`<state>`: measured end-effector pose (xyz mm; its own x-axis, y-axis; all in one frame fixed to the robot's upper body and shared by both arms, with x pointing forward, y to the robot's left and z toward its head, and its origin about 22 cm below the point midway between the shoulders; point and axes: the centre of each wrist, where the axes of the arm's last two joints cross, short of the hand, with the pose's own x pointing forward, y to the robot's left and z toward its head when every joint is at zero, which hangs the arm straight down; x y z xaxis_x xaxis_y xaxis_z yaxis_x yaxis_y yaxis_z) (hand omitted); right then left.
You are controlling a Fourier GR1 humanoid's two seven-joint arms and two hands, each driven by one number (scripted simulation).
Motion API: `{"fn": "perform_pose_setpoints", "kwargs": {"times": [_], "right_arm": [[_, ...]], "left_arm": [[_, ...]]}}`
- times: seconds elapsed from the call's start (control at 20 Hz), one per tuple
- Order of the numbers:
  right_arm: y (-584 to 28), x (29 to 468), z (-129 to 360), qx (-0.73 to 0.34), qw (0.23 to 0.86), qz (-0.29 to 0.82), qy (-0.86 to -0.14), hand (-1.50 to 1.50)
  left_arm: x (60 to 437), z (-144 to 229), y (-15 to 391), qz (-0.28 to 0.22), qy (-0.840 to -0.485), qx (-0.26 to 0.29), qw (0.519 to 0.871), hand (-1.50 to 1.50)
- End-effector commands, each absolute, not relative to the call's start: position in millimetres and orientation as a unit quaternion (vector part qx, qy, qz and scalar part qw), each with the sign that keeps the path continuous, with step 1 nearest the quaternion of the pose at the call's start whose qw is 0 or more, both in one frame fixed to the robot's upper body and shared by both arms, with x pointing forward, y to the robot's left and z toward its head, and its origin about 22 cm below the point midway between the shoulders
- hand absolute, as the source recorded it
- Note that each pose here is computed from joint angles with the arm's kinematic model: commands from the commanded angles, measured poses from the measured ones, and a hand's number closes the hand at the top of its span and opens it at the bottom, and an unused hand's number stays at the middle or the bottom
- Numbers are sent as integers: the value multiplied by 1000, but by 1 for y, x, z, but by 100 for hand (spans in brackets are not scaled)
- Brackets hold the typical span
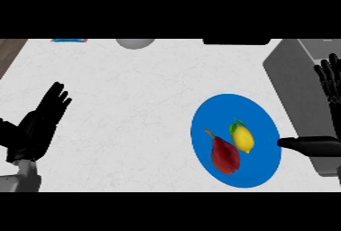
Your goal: Pick the lemon from the plate and place it in the cardboard box
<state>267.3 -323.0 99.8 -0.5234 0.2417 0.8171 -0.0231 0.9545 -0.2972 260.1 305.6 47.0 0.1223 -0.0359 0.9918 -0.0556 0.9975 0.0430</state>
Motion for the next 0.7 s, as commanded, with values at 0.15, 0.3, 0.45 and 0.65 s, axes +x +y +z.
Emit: {"fn": "perform_pose_setpoints", "kwargs": {"times": [0.15, 0.3, 0.45, 0.65], "right_arm": [[-327, 233, 148, -84, 448, 315, -833, -150], [-328, 234, 161, -179, 465, 428, -754, -150], [-316, 234, 177, -240, 476, 487, -691, -150], [-282, 235, 190, -286, 494, 539, -619, -150]], "left_arm": [[245, 47, 317, 28, -654, 34, 756, 0], [248, 49, 317, 21, -657, 35, 753, 0], [246, 55, 325, 19, -658, 19, 753, 0], [249, 58, 324, 11, -658, 23, 752, 0]]}}
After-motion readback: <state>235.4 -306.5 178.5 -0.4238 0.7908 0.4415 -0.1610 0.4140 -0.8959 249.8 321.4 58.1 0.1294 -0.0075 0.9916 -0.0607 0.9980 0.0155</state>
